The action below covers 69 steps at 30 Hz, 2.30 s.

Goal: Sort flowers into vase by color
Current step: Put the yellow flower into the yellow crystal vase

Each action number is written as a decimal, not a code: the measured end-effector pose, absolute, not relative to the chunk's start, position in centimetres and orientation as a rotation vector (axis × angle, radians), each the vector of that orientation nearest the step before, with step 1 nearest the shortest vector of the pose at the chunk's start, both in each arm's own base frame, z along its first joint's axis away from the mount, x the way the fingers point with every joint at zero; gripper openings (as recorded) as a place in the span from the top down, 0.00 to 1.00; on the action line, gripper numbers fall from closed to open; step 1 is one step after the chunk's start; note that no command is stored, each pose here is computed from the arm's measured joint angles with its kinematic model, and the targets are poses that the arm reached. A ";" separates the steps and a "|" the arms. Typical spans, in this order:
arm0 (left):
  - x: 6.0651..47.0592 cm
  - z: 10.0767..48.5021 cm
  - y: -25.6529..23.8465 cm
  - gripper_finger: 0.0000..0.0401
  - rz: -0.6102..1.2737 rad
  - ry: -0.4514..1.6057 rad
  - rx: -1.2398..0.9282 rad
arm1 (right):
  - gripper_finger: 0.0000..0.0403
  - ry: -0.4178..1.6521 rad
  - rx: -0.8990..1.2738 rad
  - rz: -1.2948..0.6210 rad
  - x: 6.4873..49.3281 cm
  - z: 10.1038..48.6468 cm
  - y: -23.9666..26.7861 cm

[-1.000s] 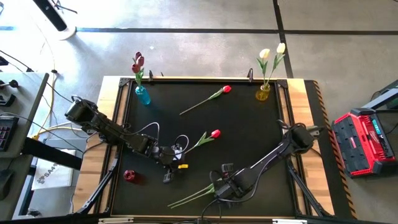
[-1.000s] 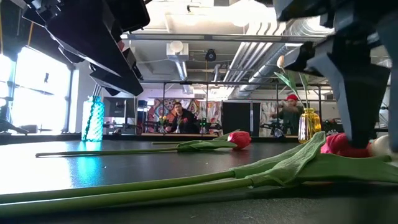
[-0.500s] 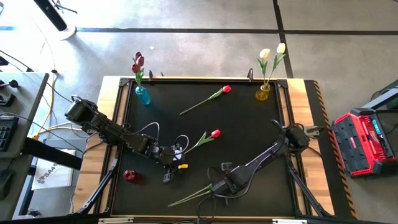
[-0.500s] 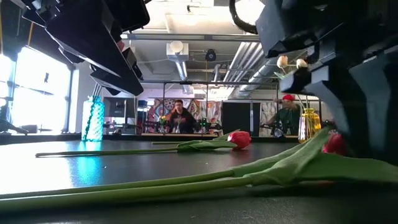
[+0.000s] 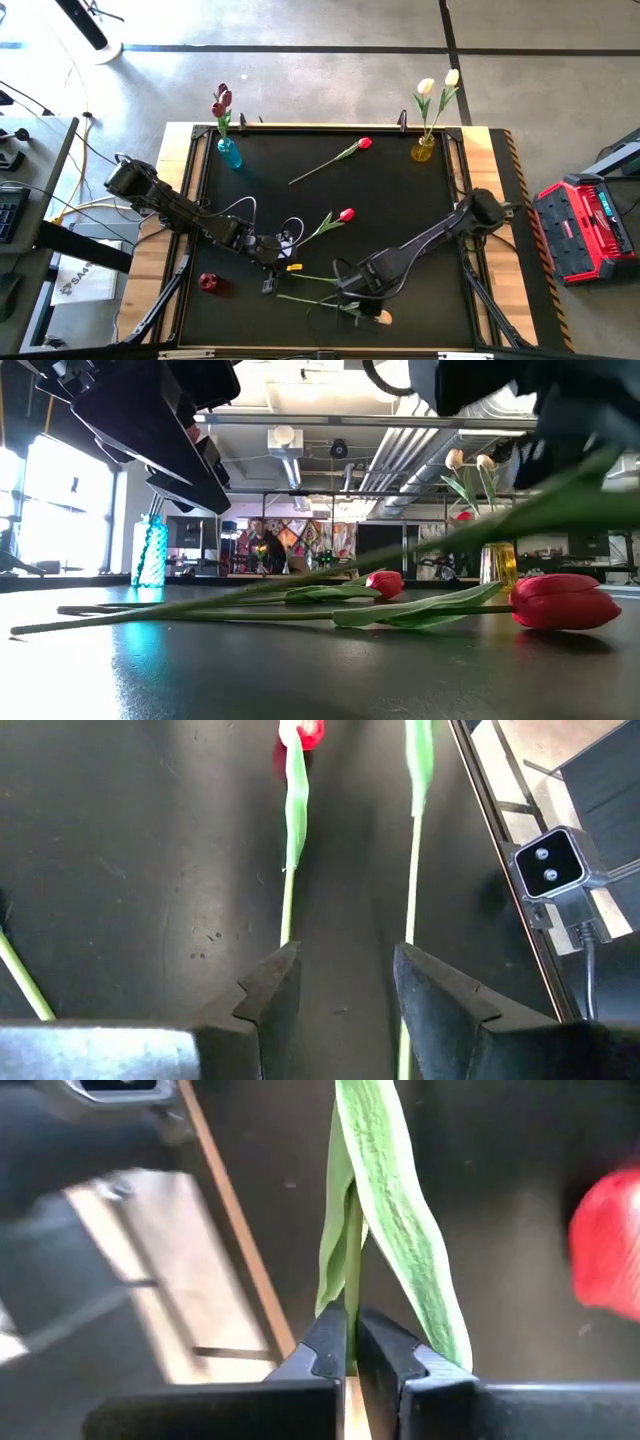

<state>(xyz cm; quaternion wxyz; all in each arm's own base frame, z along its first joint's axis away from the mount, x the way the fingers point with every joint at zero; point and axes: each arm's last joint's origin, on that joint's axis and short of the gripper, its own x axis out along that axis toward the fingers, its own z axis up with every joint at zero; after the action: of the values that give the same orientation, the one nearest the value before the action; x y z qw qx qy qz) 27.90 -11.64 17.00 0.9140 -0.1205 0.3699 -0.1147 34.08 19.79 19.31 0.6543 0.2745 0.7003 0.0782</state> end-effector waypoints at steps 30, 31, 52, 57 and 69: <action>27.3 18.9 -12.4 0.62 -0.413 0.614 0.075 | 0.99 1.544 1.237 0.208 37.5 22.3 17.1; 27.3 18.9 -12.4 0.62 -0.416 0.612 0.076 | 0.99 1.540 1.240 0.218 37.7 22.3 16.9; 27.5 18.9 -12.1 0.64 -0.346 0.613 0.033 | 0.99 1.346 1.259 0.264 38.8 25.3 11.6; 27.5 18.9 -12.1 0.75 -0.336 0.615 0.012 | 0.99 1.360 1.248 0.300 38.7 25.3 11.9; 27.5 18.8 -11.9 0.99 -0.378 0.638 -0.015 | 0.97 1.329 1.188 0.314 38.7 25.3 12.0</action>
<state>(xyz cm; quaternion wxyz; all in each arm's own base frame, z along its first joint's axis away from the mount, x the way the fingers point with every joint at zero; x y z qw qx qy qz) 27.51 -11.89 18.85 0.9320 -0.0072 0.3117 -0.1846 38.67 12.03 25.29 0.6175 0.5161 0.5776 0.1366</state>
